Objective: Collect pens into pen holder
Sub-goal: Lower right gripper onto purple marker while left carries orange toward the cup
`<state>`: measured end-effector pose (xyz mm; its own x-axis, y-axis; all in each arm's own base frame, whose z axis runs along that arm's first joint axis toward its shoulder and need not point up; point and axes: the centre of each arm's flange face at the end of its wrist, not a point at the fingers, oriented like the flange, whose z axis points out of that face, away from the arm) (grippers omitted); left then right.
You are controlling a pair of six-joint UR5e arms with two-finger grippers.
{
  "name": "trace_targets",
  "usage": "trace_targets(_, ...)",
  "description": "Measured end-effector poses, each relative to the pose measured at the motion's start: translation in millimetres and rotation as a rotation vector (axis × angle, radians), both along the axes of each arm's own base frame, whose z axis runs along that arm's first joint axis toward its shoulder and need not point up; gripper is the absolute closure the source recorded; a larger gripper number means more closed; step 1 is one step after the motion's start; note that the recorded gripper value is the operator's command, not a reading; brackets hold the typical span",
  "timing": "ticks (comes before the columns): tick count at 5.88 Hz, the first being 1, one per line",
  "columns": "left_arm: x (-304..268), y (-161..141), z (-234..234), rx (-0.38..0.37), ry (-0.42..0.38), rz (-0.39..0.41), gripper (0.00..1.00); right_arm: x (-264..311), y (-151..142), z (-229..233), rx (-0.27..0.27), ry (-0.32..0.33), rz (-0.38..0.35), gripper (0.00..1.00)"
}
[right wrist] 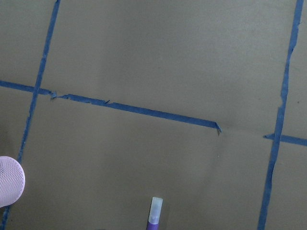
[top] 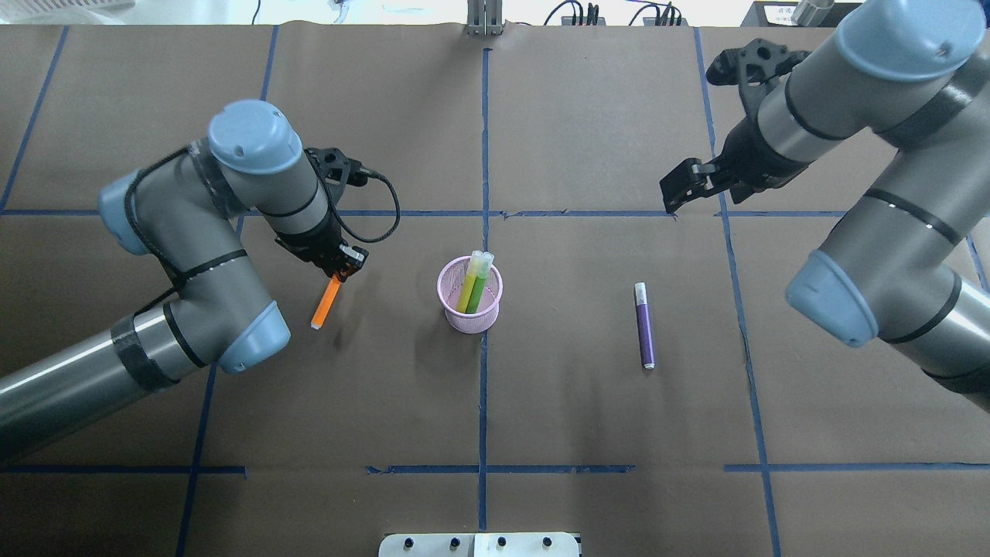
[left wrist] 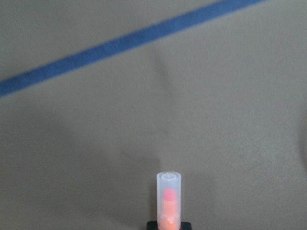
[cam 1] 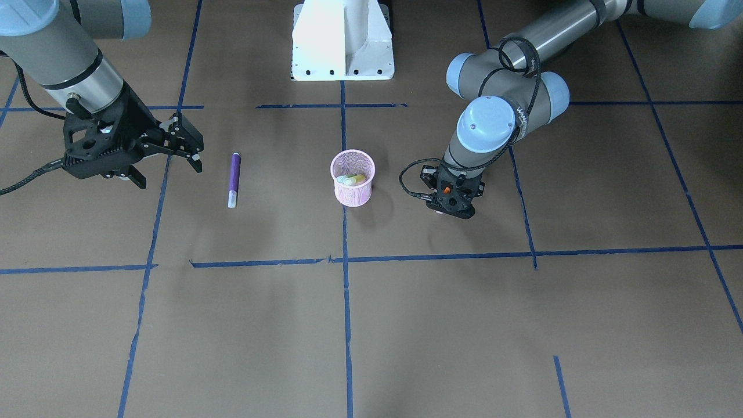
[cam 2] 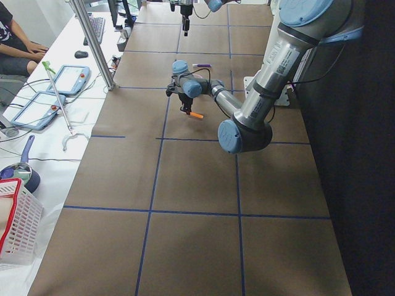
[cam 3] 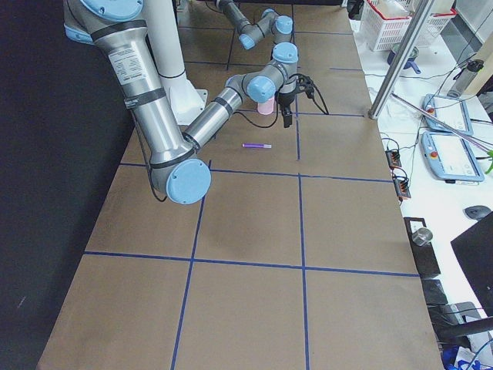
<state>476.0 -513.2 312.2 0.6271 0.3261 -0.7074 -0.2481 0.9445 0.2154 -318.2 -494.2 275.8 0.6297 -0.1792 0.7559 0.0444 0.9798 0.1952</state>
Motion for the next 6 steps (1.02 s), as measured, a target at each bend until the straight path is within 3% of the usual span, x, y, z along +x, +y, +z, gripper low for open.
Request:
trace_targets(3, -51.9, -33.0, -56.7, 0.051, 0.071, -0.103, 1.00, -64.7, 21.2, 19.3, -0.111, 0.057, 0.013, 0.00)
trace_targets(6, -96.8, -21.4, -134.7, 0.177, 0.163, -0.223, 1.00, -115.4, 34.2, 60.0, -0.219, 0.128, 0.020, 0.00)
